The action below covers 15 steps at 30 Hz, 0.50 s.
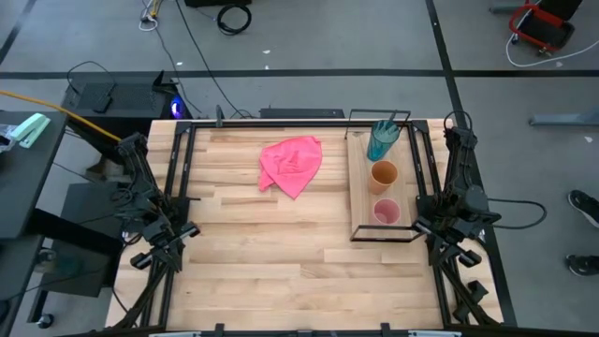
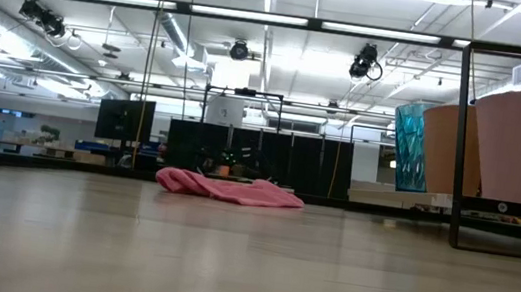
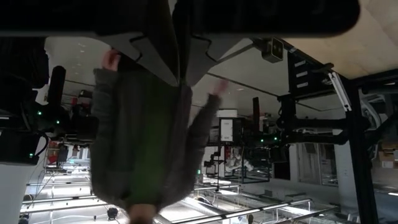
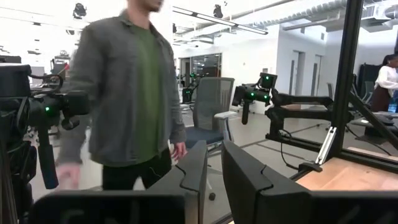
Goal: Stack small to large cups/mugs on shelf
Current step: Return to Home Position
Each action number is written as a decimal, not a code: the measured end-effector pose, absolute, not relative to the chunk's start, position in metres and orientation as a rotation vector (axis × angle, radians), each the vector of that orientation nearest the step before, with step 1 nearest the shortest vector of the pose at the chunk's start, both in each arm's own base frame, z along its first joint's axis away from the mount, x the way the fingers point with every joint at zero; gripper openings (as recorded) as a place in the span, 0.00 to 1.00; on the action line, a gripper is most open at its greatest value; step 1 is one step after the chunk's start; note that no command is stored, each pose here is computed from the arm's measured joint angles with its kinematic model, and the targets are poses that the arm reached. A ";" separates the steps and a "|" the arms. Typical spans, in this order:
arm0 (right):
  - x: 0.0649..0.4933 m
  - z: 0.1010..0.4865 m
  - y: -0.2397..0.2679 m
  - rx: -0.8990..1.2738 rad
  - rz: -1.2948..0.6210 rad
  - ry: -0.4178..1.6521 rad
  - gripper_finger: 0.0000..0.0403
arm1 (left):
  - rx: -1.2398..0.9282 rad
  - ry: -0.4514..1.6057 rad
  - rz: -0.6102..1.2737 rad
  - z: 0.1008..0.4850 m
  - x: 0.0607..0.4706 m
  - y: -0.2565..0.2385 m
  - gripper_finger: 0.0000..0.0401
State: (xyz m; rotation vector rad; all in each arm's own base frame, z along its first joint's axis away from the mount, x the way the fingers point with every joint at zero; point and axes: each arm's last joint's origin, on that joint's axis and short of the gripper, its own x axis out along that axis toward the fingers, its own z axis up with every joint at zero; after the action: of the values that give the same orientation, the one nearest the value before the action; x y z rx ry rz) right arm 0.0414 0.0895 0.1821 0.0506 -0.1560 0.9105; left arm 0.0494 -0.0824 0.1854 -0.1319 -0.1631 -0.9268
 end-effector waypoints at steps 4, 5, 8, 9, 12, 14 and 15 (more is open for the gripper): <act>0.041 0.182 0.089 0.051 0.911 -0.156 0.14 | -0.131 -0.163 -0.927 0.185 0.049 -0.082 0.10; 0.041 0.182 0.089 0.050 0.911 -0.156 0.14 | -0.132 -0.163 -0.927 0.185 0.049 -0.082 0.10; 0.041 0.182 0.089 0.051 0.911 -0.156 0.14 | -0.132 -0.163 -0.927 0.185 0.049 -0.082 0.09; 0.041 0.182 0.089 0.050 0.911 -0.156 0.14 | -0.132 -0.163 -0.927 0.185 0.049 -0.082 0.08; 0.041 0.182 0.089 0.051 0.911 -0.156 0.14 | -0.132 -0.163 -0.927 0.185 0.049 -0.082 0.07; 0.041 0.182 0.089 0.051 0.911 -0.156 0.14 | -0.132 -0.163 -0.927 0.185 0.049 -0.082 0.07; 0.041 0.182 0.089 0.051 0.911 -0.156 0.14 | -0.132 -0.163 -0.927 0.185 0.049 -0.082 0.07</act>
State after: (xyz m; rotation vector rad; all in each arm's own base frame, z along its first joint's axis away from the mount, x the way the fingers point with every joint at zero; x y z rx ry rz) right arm 0.0414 0.0895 0.1821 0.0506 -0.1560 0.9105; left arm 0.0494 -0.0824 0.1854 -0.1319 -0.1631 -0.9270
